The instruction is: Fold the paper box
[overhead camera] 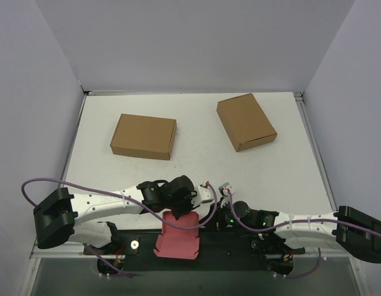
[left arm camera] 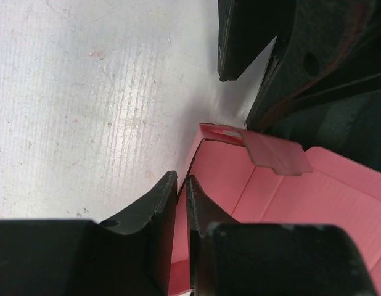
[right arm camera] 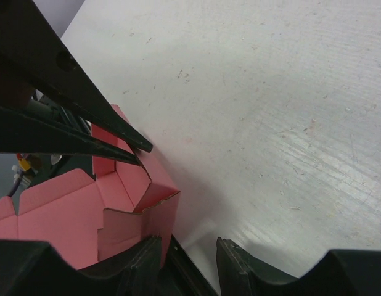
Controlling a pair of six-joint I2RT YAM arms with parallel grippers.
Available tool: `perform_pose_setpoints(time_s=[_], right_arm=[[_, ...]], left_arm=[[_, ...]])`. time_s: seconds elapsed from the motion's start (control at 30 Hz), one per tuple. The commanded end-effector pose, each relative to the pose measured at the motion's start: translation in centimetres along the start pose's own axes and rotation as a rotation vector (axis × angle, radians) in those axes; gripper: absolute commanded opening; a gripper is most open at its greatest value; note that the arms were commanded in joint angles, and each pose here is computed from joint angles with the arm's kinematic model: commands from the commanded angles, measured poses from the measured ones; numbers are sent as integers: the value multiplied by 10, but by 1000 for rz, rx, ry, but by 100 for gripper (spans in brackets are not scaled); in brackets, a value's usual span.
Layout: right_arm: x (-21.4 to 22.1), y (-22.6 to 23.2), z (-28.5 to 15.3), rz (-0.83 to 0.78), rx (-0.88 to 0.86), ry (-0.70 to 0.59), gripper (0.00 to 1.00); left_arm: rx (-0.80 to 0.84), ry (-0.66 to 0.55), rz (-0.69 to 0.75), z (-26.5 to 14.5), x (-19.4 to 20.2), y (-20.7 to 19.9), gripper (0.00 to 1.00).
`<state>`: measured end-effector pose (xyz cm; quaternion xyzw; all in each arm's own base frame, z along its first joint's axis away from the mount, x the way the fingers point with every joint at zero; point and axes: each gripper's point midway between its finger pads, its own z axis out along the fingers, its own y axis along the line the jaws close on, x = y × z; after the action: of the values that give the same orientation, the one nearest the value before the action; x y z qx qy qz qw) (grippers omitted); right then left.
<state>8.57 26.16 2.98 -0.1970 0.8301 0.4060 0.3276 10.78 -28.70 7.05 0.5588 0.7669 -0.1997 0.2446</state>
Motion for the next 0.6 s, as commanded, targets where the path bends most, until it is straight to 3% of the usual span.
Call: perform_pose_setpoints(time_s=[0.0,0.37,0.57], right_arm=[[-21,21,-2,51,-63,-76,42],[-19,8,-17,92,24,-80,46],[-10,-8,-22,177,96,-79,49]], left_arm=[[10,-6,15,4,-8,-5,18],[11,18,19,10,-5,-9,4],[-100,37,-24,13,-2,8,0]])
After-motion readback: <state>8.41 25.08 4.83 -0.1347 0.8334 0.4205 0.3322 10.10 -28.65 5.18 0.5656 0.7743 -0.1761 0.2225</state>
